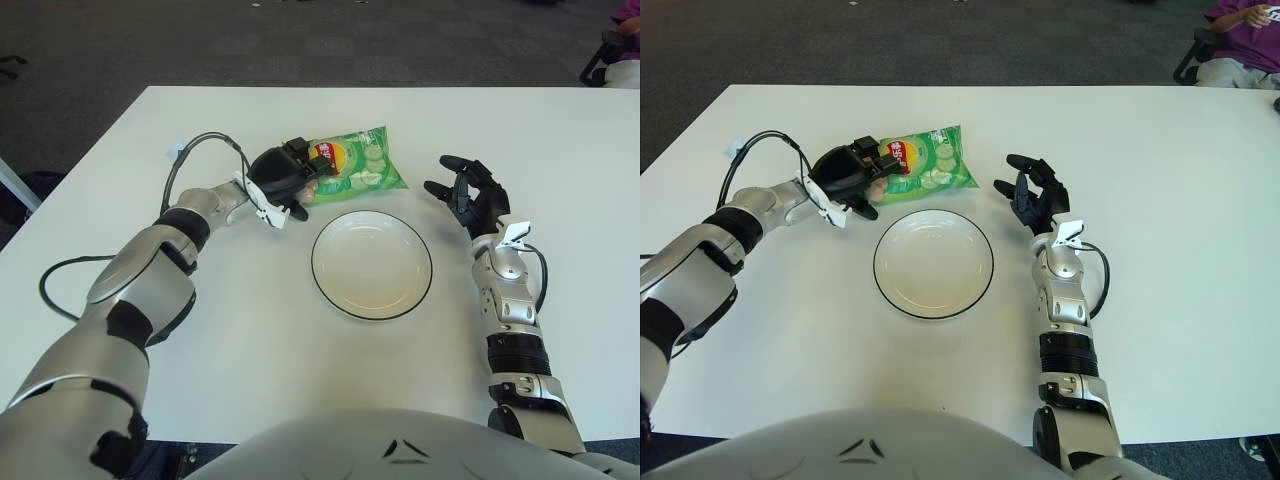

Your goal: Put the snack into the plate.

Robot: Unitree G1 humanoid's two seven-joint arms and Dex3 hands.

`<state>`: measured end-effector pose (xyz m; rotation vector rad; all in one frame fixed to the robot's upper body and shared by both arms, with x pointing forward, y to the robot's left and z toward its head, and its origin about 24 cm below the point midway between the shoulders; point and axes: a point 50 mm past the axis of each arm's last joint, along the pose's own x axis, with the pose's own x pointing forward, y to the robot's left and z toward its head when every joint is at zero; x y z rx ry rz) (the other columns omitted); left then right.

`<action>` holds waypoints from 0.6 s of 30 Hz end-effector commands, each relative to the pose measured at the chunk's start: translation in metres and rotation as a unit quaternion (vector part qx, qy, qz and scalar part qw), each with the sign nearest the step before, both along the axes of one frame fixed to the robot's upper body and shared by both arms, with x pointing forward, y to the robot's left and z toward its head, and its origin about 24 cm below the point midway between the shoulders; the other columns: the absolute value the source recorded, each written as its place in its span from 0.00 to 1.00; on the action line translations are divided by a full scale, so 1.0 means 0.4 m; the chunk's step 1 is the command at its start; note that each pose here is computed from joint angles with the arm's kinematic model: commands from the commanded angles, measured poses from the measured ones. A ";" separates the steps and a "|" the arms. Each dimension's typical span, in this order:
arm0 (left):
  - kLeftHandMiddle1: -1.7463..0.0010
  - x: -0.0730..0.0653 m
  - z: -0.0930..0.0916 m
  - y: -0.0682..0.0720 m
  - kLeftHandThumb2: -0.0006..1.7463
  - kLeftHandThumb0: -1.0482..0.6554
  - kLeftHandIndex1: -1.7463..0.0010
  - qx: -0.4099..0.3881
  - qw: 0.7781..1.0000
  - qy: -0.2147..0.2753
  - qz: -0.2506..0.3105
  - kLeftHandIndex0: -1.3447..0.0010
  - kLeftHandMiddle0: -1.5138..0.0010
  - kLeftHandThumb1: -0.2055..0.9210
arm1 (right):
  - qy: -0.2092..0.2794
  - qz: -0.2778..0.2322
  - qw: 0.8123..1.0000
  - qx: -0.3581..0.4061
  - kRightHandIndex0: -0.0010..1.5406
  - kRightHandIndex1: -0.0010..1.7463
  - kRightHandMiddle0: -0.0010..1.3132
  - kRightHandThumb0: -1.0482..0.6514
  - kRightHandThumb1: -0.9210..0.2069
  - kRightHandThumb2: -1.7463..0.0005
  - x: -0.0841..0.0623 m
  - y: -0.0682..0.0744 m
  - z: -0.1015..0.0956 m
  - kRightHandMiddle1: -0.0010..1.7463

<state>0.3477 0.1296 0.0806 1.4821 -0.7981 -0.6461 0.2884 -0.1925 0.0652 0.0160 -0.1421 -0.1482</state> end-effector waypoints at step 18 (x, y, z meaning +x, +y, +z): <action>0.27 -0.045 0.038 0.015 0.00 0.40 0.40 -0.002 0.997 -0.071 -0.011 0.74 0.76 0.92 | -0.001 -0.003 1.000 0.002 0.64 0.00 0.35 0.40 0.00 0.57 0.004 -0.005 0.003 0.35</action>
